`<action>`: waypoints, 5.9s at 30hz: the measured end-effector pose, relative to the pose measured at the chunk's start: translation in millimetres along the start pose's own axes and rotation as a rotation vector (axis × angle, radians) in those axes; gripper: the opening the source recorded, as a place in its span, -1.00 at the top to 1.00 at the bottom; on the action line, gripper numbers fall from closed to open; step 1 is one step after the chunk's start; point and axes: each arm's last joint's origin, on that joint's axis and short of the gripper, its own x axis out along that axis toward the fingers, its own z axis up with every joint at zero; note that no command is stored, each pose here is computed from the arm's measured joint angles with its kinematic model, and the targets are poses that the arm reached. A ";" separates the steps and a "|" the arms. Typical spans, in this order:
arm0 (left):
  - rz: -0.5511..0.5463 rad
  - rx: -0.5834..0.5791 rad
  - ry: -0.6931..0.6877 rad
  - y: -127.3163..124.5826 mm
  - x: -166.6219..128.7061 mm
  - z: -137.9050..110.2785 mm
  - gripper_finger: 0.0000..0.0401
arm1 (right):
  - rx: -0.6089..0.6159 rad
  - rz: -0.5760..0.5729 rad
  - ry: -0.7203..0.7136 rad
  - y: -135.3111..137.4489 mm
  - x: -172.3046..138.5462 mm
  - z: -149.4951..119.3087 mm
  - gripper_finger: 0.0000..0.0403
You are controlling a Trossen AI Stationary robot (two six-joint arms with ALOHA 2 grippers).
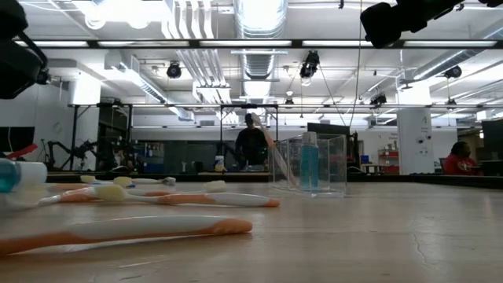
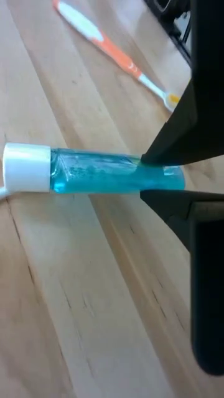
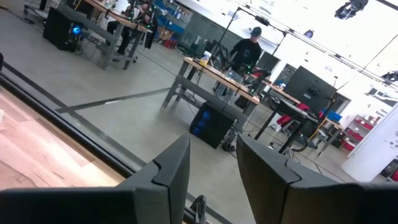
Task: Pick & Place toothbrushing station
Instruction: Put the mouthwash bottle into the transparent organizer, then put the mouthwash into the transparent organizer
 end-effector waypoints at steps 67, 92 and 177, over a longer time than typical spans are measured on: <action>0.087 -0.321 -0.035 3.6 8.4 11.5 -0.19 | 0.000 0.000 0.000 0.0 0.0 0.0 0.38; 0.117 -0.308 0.005 1.1 27.3 8.4 -0.18 | 0.000 0.000 0.000 0.0 0.0 0.0 0.38; -0.101 0.627 -0.662 -45.6 -45.7 23.5 0.24 | 0.000 0.000 0.000 0.0 -0.1 0.0 0.38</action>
